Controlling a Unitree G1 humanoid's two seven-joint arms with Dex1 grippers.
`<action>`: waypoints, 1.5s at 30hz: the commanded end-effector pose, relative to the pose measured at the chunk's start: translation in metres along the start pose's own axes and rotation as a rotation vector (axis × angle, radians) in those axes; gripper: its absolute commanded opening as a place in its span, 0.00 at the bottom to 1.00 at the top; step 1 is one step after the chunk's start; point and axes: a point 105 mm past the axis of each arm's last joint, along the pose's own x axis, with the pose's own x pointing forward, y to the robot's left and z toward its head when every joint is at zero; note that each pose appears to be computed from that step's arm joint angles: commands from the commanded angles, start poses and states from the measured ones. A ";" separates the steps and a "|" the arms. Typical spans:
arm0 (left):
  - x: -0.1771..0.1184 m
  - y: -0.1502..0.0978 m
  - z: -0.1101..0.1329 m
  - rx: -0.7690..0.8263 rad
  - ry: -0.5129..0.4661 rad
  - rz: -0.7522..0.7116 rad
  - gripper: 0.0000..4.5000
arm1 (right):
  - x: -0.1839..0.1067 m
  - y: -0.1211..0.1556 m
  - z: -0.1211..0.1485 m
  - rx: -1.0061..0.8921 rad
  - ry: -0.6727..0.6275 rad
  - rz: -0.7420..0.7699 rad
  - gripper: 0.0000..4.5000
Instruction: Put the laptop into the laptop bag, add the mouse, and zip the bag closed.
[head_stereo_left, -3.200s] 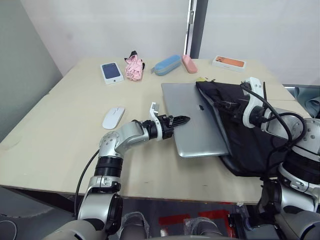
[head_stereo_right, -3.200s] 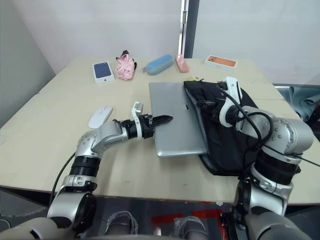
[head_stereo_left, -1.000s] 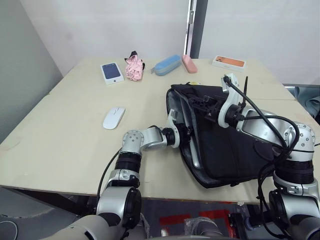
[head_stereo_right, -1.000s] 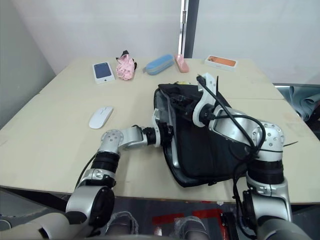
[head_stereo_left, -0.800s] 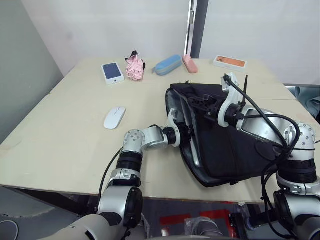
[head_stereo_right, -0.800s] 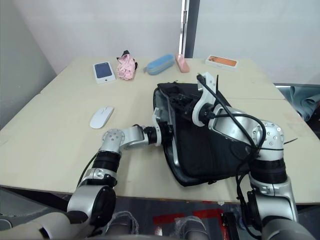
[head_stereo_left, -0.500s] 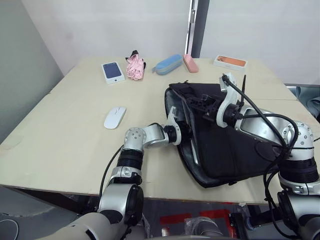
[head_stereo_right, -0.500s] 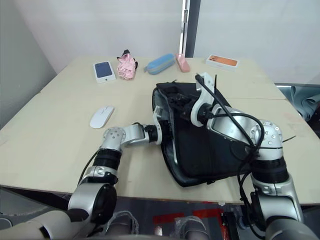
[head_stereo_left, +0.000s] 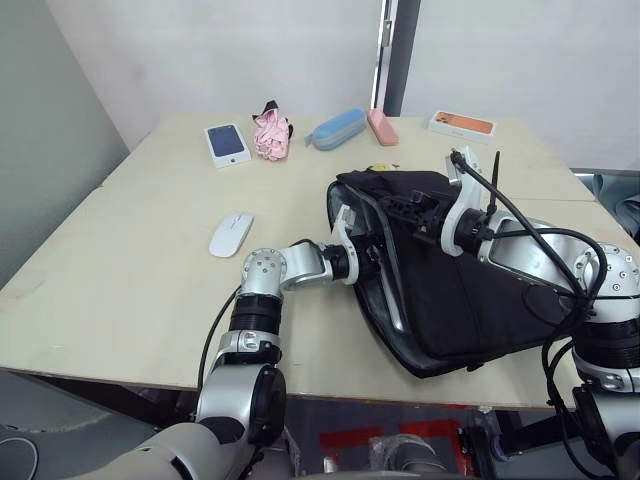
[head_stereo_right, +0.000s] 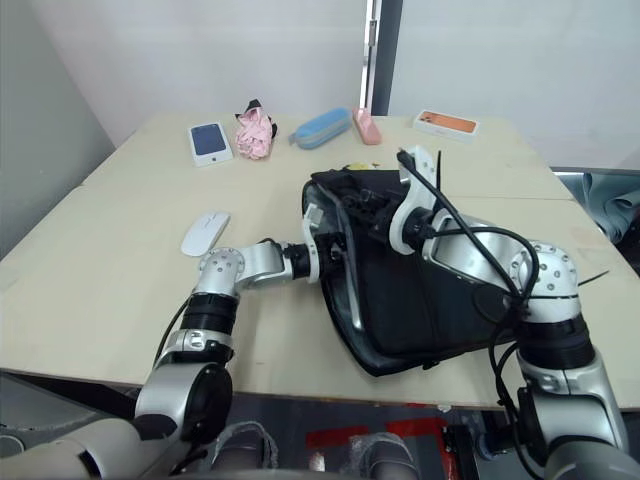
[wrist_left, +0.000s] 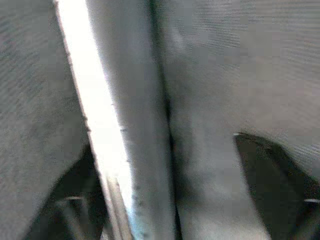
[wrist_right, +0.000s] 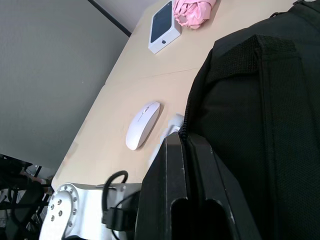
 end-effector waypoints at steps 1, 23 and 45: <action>-0.016 -0.022 0.011 0.086 -0.020 -0.054 0.99 | -0.006 0.005 0.013 -0.004 -0.059 0.019 0.00; -0.178 -0.031 -0.029 0.529 0.272 0.113 0.99 | -0.013 -0.047 0.029 -0.052 -0.067 -0.080 0.00; -0.310 -0.061 0.049 1.049 -0.079 0.179 1.00 | -0.010 -0.049 0.012 -0.174 -0.006 0.030 0.57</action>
